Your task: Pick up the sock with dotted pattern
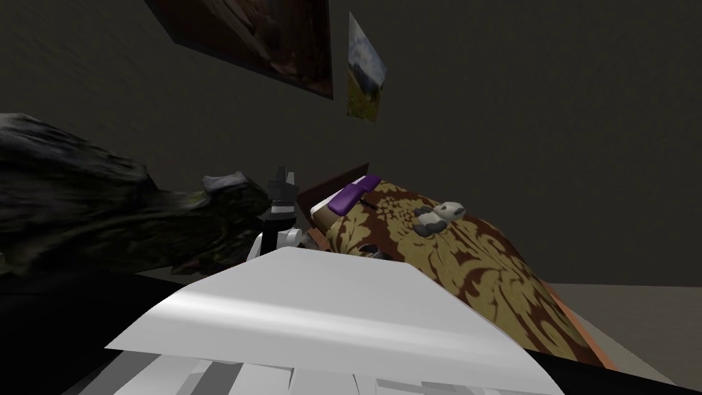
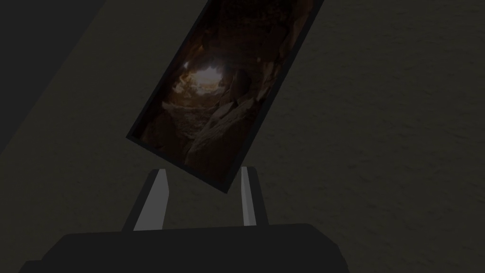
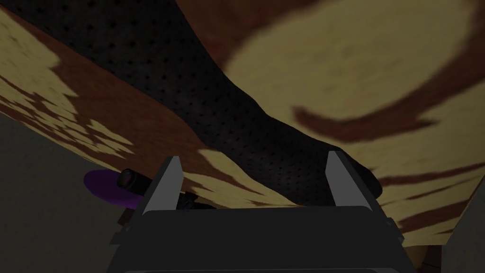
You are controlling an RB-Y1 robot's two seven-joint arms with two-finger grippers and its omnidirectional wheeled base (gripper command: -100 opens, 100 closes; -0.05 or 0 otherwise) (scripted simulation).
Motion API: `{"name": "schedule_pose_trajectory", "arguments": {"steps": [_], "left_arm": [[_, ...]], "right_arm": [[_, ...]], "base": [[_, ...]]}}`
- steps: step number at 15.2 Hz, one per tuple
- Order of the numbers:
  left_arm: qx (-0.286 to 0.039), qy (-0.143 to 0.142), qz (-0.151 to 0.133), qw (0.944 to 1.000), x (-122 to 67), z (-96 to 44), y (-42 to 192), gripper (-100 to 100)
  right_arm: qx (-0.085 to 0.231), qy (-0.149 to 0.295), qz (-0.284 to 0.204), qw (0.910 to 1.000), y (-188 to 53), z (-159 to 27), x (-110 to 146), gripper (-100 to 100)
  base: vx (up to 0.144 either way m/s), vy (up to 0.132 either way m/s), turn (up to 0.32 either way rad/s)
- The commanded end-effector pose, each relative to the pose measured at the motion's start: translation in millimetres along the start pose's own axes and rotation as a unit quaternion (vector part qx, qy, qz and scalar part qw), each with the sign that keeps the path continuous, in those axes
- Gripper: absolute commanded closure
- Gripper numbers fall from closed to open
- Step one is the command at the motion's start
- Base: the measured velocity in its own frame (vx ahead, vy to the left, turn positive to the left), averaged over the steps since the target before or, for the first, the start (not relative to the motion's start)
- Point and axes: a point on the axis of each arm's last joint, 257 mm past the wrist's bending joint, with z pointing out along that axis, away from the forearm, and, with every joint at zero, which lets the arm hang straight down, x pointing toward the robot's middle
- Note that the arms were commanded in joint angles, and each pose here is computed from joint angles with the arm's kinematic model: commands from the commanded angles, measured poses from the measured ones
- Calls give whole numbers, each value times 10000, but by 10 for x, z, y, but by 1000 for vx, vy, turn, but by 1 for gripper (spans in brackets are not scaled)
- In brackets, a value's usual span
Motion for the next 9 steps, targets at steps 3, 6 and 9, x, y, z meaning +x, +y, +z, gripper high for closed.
{"name": "schedule_pose_trajectory", "arguments": {"steps": [3,6,9], "left_arm": [[0,0,0,10000,0,0,0,0],[0,0,0,10000,0,0,0,0],[0,0,0,10000,0,0,0,0]], "right_arm": [[114,290,-623,9976,-14,23,225,-100],[183,459,-1032,9934,-26,29,349,-100],[264,625,-1493,9865,-51,34,459,-100]], "base": [[72,13,-34],[71,10,-38],[68,16,-34]]}}
